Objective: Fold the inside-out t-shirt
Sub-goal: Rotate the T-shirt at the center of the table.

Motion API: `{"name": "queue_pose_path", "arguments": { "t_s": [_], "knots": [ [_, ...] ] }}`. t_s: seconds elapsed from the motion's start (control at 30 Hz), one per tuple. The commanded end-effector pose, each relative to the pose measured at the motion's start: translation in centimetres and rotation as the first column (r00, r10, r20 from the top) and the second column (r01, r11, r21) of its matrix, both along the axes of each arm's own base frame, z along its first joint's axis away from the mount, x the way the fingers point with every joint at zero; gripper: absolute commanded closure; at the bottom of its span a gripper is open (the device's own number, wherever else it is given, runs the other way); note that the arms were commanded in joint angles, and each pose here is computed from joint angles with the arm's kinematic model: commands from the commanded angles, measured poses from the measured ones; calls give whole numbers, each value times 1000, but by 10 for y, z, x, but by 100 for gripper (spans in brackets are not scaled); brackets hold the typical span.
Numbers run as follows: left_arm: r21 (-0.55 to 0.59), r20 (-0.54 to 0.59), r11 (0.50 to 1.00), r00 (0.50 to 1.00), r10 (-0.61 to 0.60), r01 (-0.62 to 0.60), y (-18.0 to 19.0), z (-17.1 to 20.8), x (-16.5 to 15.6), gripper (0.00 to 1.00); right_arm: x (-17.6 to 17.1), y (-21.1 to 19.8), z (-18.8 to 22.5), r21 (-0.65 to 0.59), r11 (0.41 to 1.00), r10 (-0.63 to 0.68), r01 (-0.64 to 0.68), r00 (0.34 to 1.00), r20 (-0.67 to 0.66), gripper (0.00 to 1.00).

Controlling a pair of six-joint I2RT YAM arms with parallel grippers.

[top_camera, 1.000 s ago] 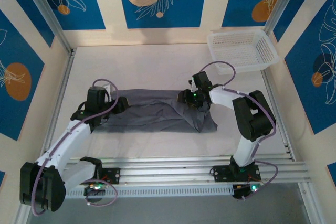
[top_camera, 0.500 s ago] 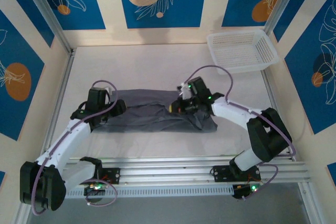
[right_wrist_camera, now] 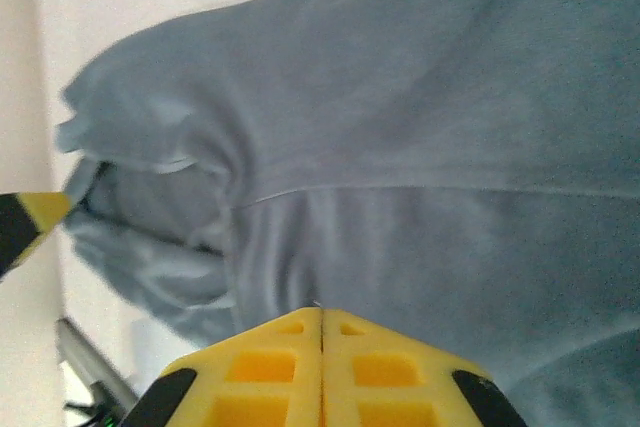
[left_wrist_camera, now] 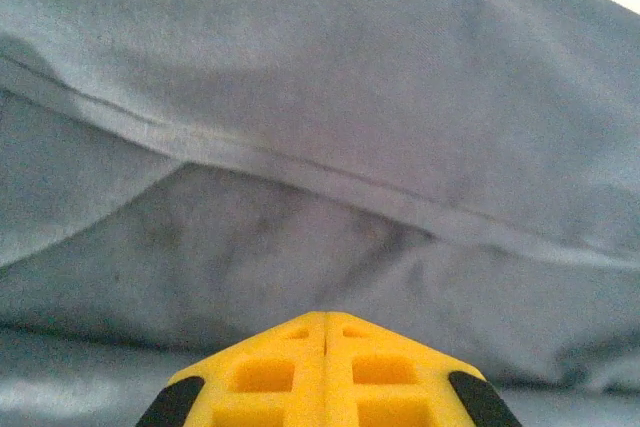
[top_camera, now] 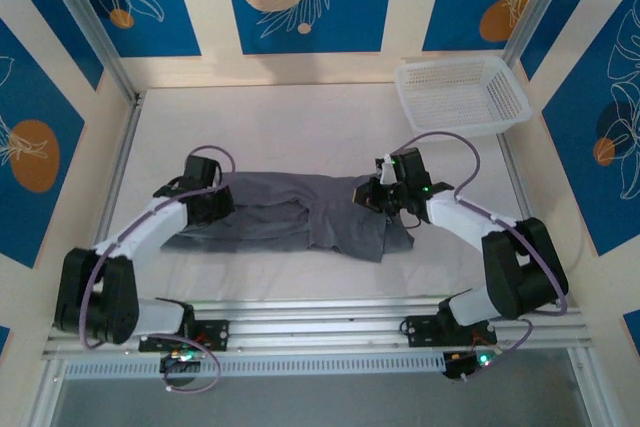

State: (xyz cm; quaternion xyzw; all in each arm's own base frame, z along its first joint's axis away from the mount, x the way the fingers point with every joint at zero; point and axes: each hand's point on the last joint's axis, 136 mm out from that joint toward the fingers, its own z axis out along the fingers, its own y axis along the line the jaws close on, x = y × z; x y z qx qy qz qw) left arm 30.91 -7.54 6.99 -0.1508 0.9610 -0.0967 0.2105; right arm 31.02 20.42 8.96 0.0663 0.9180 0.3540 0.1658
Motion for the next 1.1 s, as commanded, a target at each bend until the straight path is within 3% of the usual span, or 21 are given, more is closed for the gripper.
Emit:
{"name": "queue_pose_path", "arguments": {
  "t_s": [0.0, 0.2, 0.37, 0.53, 0.7, 0.8, 0.93, 1.07],
  "knots": [
    [21, 4, 999, 999, 42, -42, -2, -2, 24, 100, 4, -17, -30, -184, 982, -46, 34, 997, -62, 93],
    [38, -19, 997, 998, 65, -65, -11, -32, 76, 100, 12, -42, -60, -351, 926, -183, 139, 979, -95, 98],
    [28, -96, 998, 994, 60, -58, -26, -68, 121, 100, 3, -36, -74, -403, 907, -219, 126, 956, -193, 100],
    [-40, 4, 997, 998, 68, -68, -45, -64, 198, 100, -24, 20, -85, -302, 949, -180, 87, 938, -296, 98],
    [-169, 126, 985, 992, -15, 37, -88, -57, 284, 100, -62, 130, -68, -71, 987, 115, -147, 937, -331, 95],
    [-244, 199, 965, 979, -49, 98, -114, -37, 317, 100, -82, 190, -60, -26, 960, 261, -278, 928, -267, 95],
    [-269, 293, 950, 953, -73, 155, -126, 11, 324, 100, -88, 245, -46, -10, 932, 355, -362, 918, -175, 96],
    [-210, 389, 955, 914, -114, 209, -112, 87, 289, 73, -78, 236, -2, -57, 944, 324, -324, 946, -17, 95]
  ]
}}
